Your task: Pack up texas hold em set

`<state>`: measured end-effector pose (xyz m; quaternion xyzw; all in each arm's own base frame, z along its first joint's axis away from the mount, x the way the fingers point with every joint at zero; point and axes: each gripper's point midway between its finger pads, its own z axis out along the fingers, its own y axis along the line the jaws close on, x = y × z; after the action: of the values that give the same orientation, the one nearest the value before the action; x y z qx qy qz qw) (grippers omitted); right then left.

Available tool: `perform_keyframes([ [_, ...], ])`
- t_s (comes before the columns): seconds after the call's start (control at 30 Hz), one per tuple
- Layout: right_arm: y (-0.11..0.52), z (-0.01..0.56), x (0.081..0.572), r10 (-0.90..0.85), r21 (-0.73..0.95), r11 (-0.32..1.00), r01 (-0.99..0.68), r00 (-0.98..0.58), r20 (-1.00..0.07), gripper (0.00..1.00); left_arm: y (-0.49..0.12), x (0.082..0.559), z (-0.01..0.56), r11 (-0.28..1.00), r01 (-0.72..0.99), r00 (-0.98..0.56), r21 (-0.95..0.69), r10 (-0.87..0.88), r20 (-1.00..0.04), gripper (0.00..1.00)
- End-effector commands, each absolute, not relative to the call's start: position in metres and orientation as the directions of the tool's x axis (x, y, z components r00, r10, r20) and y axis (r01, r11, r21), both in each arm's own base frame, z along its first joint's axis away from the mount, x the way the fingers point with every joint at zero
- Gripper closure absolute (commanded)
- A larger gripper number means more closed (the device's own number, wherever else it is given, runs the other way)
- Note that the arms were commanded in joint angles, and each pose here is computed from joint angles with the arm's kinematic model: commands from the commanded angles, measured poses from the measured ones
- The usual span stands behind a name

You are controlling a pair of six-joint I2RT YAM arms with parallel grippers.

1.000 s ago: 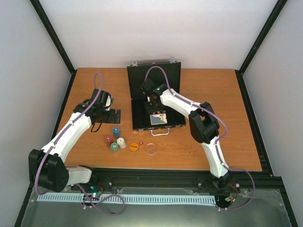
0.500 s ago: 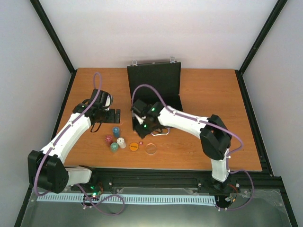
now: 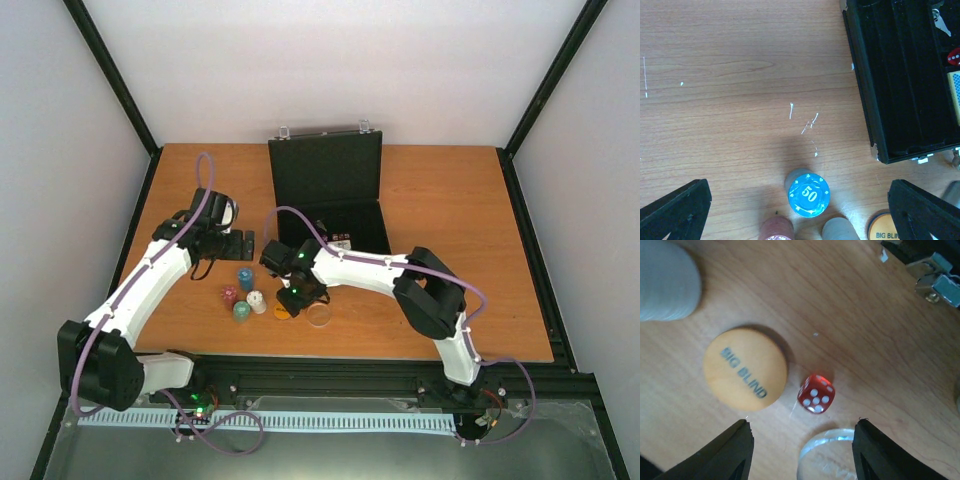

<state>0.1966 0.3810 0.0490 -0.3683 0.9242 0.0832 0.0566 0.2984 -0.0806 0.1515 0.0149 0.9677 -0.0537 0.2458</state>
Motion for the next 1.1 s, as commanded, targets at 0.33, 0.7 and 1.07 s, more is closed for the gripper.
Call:
perform_keyframes([
  [0.33, 0.388, 0.028, 0.217, -0.652, 0.017, 0.750, -0.661, -0.743, -0.151, 0.54, -0.081, 0.298, 0.165, 0.993, 0.068, -0.855, -0.099, 0.007, -0.518, 0.00],
  [0.7, 0.378, 0.021, 0.217, -0.640, 0.009, 0.763, -0.646, -0.757, -0.130, 0.56, -0.081, 0.299, 0.162, 0.993, 0.070, -0.857, -0.097, 0.011, -0.515, 0.00],
  [1.07, 0.367, 0.007, 0.218, -0.614, 0.029, 0.785, -0.619, -0.783, -0.100, 0.71, -0.080, 0.298, 0.163, 0.993, 0.068, -0.857, -0.095, 0.010, -0.515, 0.00],
])
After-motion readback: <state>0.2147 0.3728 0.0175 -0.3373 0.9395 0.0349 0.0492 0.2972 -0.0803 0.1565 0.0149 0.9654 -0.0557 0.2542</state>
